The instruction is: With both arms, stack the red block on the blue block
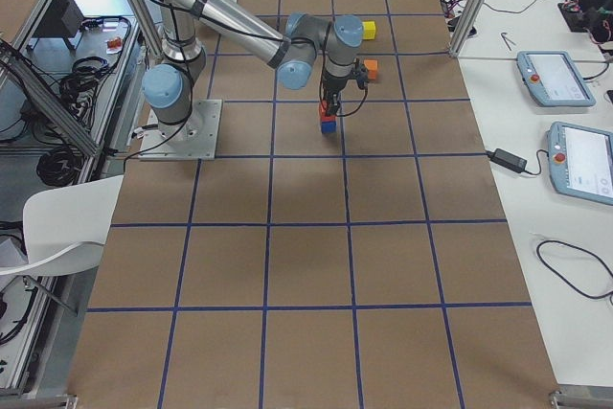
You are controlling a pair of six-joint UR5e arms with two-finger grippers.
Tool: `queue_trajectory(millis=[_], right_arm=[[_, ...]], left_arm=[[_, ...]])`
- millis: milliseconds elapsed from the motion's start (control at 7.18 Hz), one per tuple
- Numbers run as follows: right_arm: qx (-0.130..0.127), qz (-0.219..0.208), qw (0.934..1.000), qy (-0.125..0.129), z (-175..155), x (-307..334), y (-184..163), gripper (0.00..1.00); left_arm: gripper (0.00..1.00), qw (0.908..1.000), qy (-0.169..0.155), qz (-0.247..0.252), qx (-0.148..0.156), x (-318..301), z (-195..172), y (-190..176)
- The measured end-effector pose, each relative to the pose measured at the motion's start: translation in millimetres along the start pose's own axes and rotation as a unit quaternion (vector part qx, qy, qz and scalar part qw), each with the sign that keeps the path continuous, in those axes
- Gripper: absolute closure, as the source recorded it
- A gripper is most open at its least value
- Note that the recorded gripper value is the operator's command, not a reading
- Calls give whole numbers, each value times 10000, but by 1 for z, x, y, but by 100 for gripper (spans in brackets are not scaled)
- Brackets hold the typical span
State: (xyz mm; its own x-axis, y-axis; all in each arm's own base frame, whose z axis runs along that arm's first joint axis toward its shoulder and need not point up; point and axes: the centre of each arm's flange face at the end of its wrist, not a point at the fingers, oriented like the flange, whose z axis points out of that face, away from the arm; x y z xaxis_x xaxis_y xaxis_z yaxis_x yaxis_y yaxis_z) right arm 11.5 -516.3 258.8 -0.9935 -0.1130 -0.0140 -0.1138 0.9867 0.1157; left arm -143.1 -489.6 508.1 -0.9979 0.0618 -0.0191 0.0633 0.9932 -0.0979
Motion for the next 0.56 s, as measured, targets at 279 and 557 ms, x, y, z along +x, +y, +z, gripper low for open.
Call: queue_trajectory(millis=[279,557], right_arm=[[151,2,9999,61,4,0,0,29],[200,4,9998,86,5,0,0,0]], left_arm=[[0,10000,-1,0,0,0,0,0],[0,10000,-3,0,0,0,0,0]])
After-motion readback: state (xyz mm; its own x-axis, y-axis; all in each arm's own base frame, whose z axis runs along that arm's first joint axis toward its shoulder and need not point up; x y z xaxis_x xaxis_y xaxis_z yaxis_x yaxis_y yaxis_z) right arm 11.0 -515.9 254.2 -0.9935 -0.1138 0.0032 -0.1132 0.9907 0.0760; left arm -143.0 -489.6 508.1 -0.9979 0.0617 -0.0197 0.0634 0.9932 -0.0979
